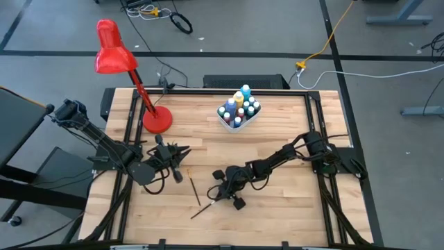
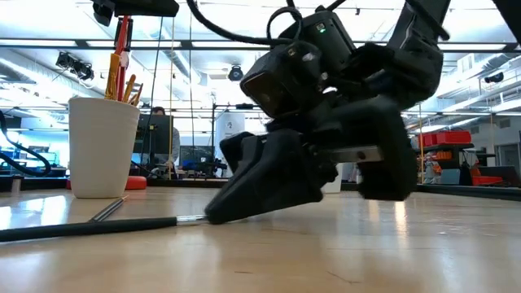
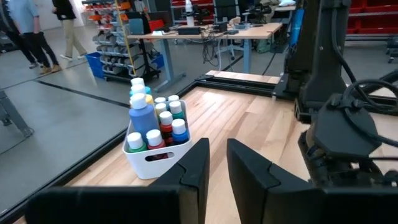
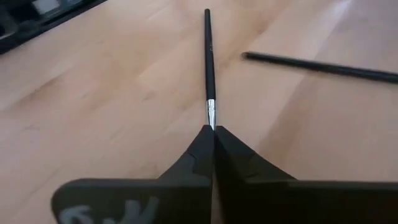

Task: Pick & Place Paint Supplies
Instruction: Put the silver paint brush into the white cup

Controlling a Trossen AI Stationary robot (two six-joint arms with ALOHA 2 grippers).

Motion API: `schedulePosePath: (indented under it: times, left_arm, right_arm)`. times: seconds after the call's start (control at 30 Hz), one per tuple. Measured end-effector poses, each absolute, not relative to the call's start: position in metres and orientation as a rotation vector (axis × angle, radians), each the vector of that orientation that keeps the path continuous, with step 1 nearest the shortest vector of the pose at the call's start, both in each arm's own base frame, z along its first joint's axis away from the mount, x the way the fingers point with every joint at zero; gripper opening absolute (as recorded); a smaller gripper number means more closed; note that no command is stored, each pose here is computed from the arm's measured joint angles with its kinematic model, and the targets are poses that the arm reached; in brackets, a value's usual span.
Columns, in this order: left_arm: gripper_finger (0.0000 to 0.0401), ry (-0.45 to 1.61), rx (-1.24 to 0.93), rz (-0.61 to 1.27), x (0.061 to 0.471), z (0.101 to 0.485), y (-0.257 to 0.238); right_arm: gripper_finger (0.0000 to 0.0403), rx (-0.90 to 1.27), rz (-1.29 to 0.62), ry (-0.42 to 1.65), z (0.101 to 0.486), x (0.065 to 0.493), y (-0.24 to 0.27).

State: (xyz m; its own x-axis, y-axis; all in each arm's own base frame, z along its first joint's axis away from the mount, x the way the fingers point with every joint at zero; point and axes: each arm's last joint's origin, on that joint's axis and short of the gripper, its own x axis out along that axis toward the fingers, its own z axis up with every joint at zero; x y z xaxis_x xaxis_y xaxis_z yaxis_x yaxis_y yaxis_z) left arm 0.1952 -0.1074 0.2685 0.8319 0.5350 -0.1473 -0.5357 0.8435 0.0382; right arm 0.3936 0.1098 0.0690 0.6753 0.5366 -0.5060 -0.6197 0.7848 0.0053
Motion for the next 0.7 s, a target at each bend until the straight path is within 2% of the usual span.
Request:
schedulePosePath:
  times: [0.2, 0.3, 0.43, 0.7]
  left_arm:
    - [0.0066, 0.166, -0.025, 0.520, 0.196, 0.268, -0.109]
    - [0.0066, 0.165, -0.066, 0.495, 0.196, 0.268, -0.109]
    - [0.0066, 0.151, -0.164, 0.477, 0.197, 0.268, -0.110]
    - [0.0067, 0.127, -0.235, 0.415, 0.207, 0.273, -0.103]
  right_arm:
    - [0.0003, -0.240, 0.730, 0.486, 0.100, 0.385, 0.120]
    - [0.0002, -0.331, 0.659, 0.493, 0.123, 0.380, 0.122]
    - [0.0001, -0.495, 0.558, 0.575, 0.145, 0.365, 0.126]
    - [0.0001, -0.923, 0.436, 0.562, 0.188, 0.338, 0.141]
